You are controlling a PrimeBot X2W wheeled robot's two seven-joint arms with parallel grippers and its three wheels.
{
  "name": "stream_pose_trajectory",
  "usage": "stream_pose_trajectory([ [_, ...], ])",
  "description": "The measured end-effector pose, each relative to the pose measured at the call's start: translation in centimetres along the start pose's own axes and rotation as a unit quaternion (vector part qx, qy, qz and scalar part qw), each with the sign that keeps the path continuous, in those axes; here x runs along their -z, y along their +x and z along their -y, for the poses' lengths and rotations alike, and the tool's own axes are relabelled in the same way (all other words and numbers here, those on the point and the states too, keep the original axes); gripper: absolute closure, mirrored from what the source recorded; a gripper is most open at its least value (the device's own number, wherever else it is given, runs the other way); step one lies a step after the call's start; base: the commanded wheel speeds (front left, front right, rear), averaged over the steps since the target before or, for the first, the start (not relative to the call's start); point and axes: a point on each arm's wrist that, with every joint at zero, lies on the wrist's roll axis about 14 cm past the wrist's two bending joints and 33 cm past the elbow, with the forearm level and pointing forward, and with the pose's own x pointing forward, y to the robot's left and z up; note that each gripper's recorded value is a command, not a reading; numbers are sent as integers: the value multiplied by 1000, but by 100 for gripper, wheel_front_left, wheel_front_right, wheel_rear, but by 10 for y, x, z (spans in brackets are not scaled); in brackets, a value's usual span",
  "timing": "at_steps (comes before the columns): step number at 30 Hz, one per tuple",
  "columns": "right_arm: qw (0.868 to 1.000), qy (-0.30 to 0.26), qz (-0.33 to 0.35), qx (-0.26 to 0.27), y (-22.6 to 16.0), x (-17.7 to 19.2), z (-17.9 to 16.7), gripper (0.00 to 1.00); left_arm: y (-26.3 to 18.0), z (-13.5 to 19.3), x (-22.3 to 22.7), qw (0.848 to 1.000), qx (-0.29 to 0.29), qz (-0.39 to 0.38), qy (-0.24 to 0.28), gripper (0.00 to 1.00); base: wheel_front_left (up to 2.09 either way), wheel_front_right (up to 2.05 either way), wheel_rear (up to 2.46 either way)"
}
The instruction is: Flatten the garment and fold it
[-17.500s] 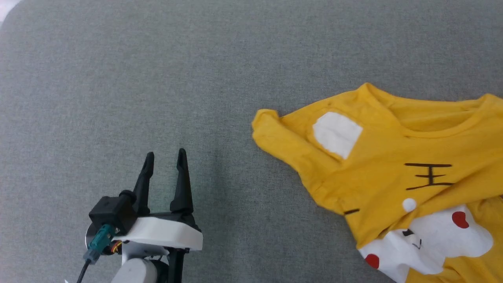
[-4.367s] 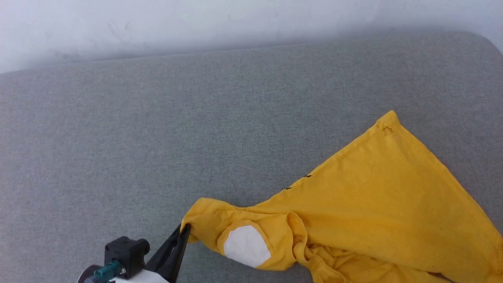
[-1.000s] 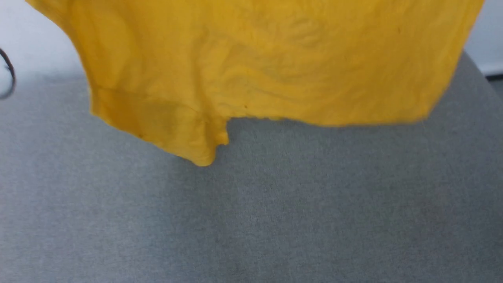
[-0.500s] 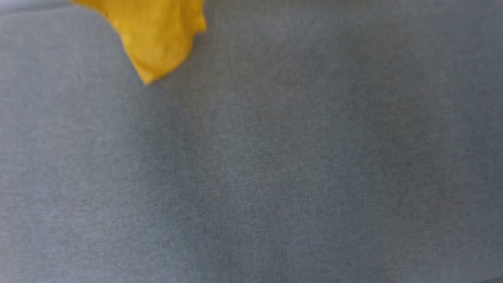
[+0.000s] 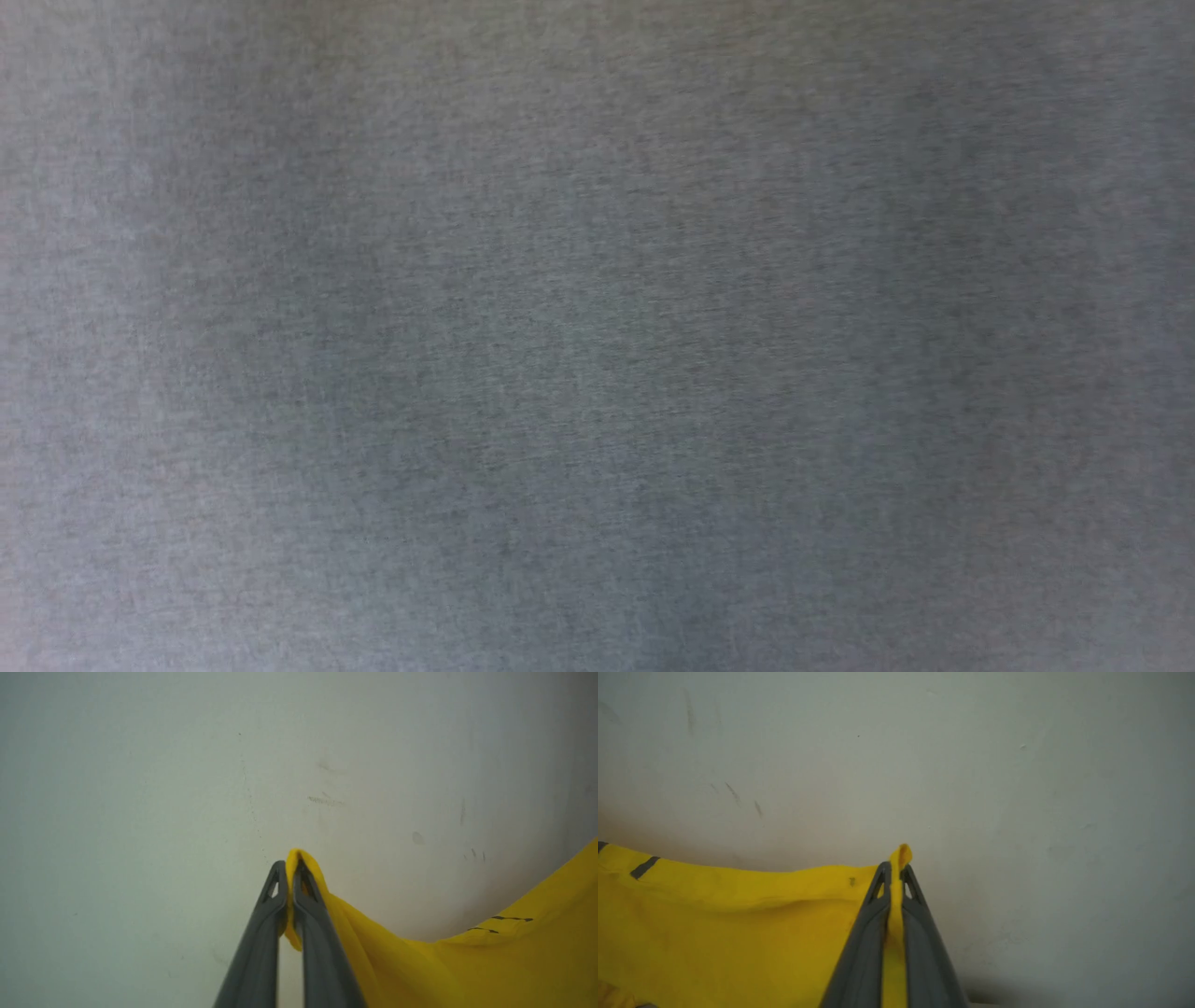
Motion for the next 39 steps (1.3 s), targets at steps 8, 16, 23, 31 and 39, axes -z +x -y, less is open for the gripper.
stream_pose_trajectory([
  [8, 997, 30, -15, -69, -20, 44, -33, 100, -59, 34, 42, 996, 53, -23, -75, 100, 0, 0, 0],
  [16, 993, 74, -55, -77, -103, 79, -10, 100, -157, 84, 50, 982, 85, -71, -155, 100, 0, 0, 0],
  [23, 984, 126, -125, -32, -196, 122, 9, 100, -263, 127, 72, 954, 81, -208, -202, 100, 0, 0, 0],
  [31, 964, 167, -208, 10, -286, 155, 13, 100, -375, 169, 83, 883, 58, -369, -285, 100, 0, 0, 0],
  [39, 930, 196, -309, 41, -372, 194, 12, 100, -465, 197, 74, 804, 49, -497, -323, 100, 0, 0, 0],
])
